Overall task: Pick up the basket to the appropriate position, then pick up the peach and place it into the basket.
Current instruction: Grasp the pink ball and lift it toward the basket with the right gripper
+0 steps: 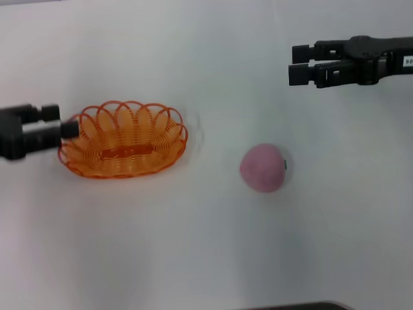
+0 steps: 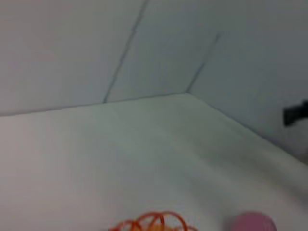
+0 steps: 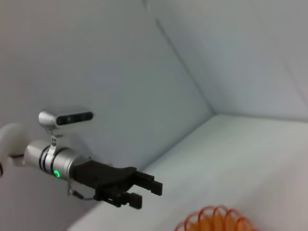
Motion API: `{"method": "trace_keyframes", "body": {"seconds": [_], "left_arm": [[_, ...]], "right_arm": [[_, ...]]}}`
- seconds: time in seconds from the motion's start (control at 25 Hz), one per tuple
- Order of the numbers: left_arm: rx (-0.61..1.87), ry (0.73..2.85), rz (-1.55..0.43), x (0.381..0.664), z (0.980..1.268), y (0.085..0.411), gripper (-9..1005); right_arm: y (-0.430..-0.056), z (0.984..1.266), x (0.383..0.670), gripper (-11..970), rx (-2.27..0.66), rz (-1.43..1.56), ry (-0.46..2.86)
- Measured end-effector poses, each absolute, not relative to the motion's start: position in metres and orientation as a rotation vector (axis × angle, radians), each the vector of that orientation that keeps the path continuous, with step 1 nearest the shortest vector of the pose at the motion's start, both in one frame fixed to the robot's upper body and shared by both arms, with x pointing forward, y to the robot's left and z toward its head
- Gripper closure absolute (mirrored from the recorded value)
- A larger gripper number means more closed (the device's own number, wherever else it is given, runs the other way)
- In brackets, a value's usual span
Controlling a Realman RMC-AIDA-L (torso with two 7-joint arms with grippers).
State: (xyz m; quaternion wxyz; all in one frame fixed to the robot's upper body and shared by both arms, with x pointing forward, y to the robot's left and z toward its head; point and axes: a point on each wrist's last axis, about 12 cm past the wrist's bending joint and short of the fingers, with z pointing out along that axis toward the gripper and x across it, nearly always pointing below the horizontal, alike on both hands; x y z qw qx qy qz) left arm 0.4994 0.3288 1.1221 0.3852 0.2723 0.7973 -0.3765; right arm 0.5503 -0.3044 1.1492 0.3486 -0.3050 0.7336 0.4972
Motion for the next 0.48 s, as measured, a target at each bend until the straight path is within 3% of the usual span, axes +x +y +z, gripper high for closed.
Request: {"method": "trace_keyframes", "body": {"seconds": [0.2,0.48], "left_arm": [[0.758,1.992,-0.947,0.464,1.101,0.339,361],[0.659,1.939,-1.013,0.434,1.082,0.346,350]], "right_arm": [[-0.311,1.177,0.560,95,-0.945,1.191,1.955],[-0.316,1.220,0.564,114,-1.178,0.905,2.063]]}}
